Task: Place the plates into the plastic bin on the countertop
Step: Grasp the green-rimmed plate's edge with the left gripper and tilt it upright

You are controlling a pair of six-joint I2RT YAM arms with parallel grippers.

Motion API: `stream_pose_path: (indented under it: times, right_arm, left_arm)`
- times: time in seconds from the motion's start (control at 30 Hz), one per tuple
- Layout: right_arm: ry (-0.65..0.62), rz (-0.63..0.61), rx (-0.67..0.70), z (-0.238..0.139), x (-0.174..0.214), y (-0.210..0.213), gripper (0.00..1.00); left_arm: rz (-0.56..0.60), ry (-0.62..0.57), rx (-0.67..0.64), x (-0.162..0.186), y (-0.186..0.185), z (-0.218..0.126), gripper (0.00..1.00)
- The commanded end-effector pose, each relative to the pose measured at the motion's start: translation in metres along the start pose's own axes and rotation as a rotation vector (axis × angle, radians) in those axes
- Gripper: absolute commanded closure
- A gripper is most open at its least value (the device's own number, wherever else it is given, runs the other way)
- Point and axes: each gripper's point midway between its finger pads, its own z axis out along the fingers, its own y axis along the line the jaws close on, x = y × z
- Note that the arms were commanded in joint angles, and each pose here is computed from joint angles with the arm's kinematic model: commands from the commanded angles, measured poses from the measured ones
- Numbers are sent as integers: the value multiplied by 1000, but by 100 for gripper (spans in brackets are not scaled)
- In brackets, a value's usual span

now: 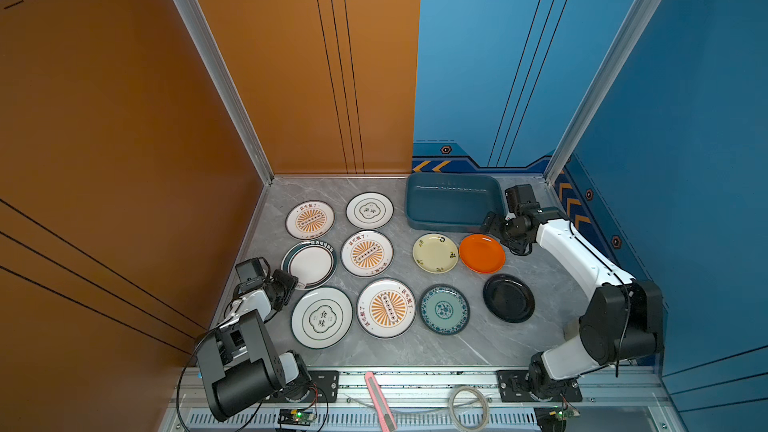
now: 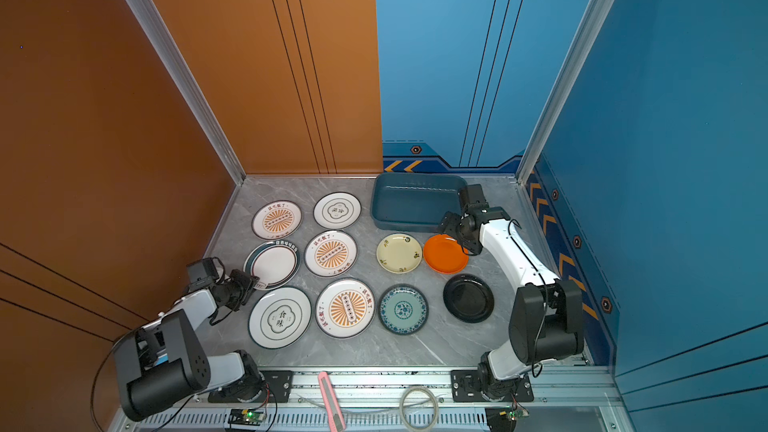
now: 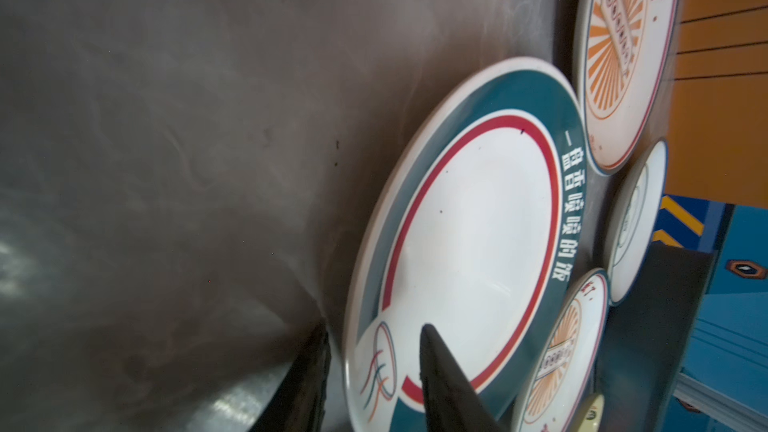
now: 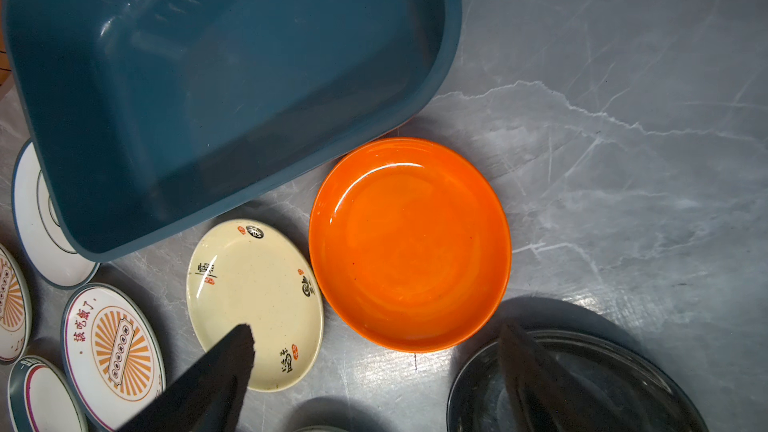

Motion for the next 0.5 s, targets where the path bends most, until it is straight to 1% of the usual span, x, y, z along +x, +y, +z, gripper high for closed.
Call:
stream_pose_path:
  times: [0.0,0.07,0.13,0.17,0.2,0.27,0.4,0.47]
  right_arm:
    - [29,-21,-9,3,4,5,6]
    - [37,-25,-22,4,5,8,7]
    - [48,-28,-34,5,7,10,9]
    - [50,-29,-37,6,7,11,9]
    - [53,-30,-39,6,8,11,9]
    - [56,-33,-42,7,9,12,9]
    - [49,-38,-48,5,9,14,9]
    - [50,-39,-48,6,9,15,9]
  left_arm:
    - [-18,16,22,7,6,7,65]
    - [-26,15,29,8,7,10,71]
    - [-28,17,37,8,7,12,74]
    - [-28,19,41,9,7,13,77]
    - [-28,22,43,9,7,14,79]
    - [-26,29,43,10,8,16,85]
    - [-24,42,40,13,11,20,89]
    - [-25,46,41,13,12,20,95]
